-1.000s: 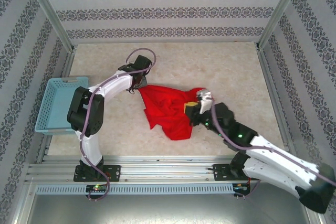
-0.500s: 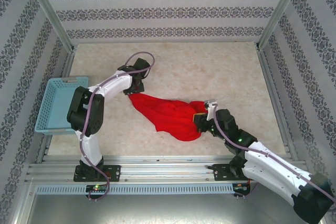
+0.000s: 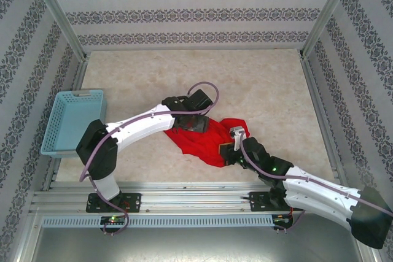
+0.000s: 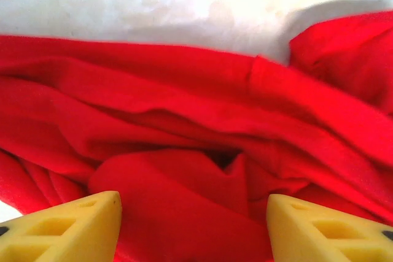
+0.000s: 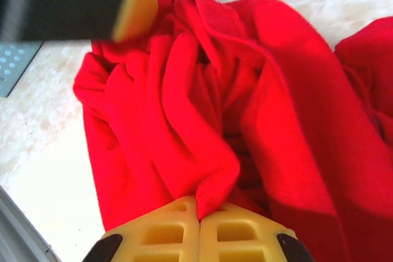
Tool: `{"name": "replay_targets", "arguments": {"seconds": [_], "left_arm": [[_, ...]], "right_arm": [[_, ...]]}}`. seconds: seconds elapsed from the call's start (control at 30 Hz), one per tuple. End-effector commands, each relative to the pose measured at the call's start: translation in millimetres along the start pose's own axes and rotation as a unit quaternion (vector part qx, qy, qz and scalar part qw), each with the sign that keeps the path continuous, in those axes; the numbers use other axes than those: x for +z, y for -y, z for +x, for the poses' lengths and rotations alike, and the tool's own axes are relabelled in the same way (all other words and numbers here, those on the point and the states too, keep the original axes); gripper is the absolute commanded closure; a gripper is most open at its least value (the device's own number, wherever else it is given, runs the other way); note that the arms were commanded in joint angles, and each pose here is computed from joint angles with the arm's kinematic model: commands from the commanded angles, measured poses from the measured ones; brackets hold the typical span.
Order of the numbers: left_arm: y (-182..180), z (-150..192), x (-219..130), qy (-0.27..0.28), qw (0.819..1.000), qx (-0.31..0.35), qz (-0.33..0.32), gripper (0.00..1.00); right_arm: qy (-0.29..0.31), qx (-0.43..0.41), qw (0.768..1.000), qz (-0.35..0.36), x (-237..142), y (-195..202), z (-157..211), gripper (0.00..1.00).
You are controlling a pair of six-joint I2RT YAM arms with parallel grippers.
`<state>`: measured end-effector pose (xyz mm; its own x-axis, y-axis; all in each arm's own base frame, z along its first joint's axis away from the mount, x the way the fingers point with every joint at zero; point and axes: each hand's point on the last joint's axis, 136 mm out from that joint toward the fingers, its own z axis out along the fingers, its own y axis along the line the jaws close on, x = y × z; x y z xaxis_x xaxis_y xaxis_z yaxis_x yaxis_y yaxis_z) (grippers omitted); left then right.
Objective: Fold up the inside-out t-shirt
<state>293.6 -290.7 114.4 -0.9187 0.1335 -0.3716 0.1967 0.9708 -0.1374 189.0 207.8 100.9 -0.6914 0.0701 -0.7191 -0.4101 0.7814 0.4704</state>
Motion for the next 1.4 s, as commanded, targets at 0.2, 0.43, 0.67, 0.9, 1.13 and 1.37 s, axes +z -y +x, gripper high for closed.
{"name": "replay_targets", "arguments": {"seconds": [0.2, 0.43, 0.67, 0.9, 1.13, 1.37], "left_arm": [[-11.2, -8.0, 10.7, -0.003, 1.0, -0.019, -0.007, 0.95], [-70.6, -83.5, -58.4, 0.119, 0.986, -0.118, -0.008, 1.0], [-130.8, -113.5, -119.4, 0.209, 0.956, -0.204, 0.026, 1.0], [-95.8, -67.2, -63.7, 0.137, 0.971, -0.18, 0.084, 1.0], [-83.8, -19.9, -42.8, 0.111, 0.978, -0.145, 0.099, 1.0], [-78.8, 1.4, -51.3, 0.134, 0.972, -0.137, 0.137, 1.0]], "right_arm": [[0.027, -0.004, 0.999, 0.039, -10.2, 9.5, -13.7, 1.0], [0.066, -0.046, 0.996, 0.049, -43.4, -1.5, -49.8, 1.0], [0.069, -0.029, 0.996, 0.056, -56.8, 15.1, -32.1, 1.0], [0.026, 0.023, 0.998, 0.052, -26.8, 29.9, 7.8, 0.98], [0.004, -0.027, 0.996, 0.088, -33.5, 14.2, -30.1, 0.33], [-0.081, -0.02, 0.995, 0.062, 7.3, -24.7, -52.5, 0.32]]}}
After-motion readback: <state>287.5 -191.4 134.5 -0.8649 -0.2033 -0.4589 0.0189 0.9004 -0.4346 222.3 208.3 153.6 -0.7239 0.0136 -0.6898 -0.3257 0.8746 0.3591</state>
